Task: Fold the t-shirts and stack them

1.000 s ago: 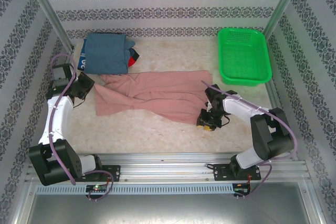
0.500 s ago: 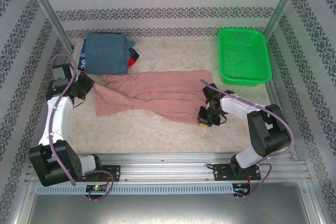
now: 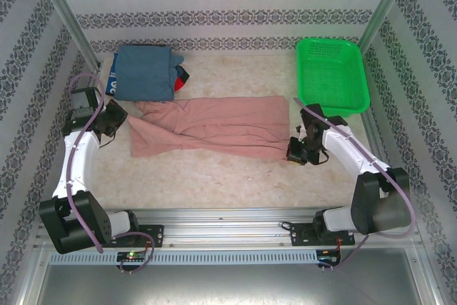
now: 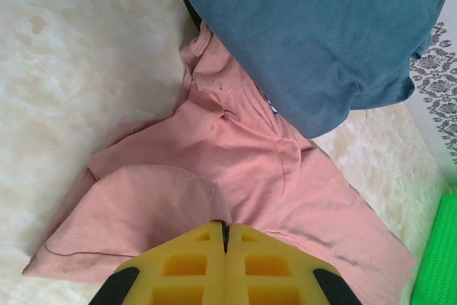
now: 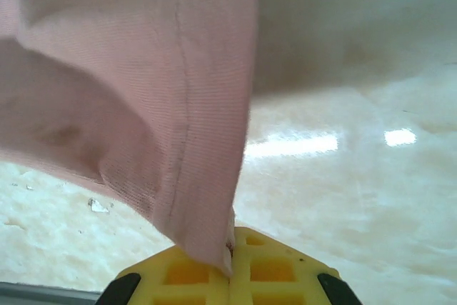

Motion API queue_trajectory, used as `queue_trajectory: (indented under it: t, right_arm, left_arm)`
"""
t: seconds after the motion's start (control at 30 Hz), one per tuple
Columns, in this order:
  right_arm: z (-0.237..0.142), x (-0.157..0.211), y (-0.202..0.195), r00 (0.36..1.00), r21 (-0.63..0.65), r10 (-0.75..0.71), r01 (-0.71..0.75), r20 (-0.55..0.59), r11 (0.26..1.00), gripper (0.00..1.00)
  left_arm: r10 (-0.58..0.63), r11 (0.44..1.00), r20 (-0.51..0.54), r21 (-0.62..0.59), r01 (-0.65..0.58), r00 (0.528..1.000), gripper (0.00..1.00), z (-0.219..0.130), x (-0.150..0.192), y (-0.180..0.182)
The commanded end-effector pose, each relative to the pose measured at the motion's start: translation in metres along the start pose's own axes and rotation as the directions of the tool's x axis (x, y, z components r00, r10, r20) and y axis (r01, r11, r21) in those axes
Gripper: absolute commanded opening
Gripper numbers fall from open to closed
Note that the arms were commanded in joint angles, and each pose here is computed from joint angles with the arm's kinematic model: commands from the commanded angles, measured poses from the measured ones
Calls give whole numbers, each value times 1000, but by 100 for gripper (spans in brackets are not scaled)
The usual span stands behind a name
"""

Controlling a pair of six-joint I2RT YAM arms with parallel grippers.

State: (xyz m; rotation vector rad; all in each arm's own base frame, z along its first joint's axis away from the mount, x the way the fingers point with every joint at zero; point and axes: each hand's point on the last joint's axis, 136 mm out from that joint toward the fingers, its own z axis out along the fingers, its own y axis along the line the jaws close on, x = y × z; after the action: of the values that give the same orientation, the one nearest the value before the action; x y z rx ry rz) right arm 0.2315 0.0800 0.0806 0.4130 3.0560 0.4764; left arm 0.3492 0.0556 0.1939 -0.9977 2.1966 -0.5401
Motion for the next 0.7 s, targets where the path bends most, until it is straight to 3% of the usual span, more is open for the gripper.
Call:
queue_trajectory:
  t: [0.0,0.27,0.43,0.53,0.6,0.67]
  right_arm:
    - [-12,12,1,995,-40,-76,74,-72,996,0]
    - [11,1,22,988,-156,-74,52,-138,986,3]
    - [34,-4,13,981,-149,-43,15,-187,989,6]
    - [35,-11,-3,984,-82,8,-23,-178,996,13]
    - [27,-19,-15,989,-27,52,-56,-139,998,24]
    - [16,-24,-28,993,38,85,-82,-85,996,26]
  left_arm:
    - [36,999,16,-6,-36,999,0,-7,-4,-6]
    - [43,999,8,-9,-43,999,0,-7,1,-2]
    - [45,999,-6,1,-45,999,0,-5,8,0]
    - [44,999,-19,-4,-44,999,0,-4,14,5]
    - [43,999,-24,0,-43,999,0,-4,17,6]
    - [37,999,-31,8,-37,999,0,-3,20,6]
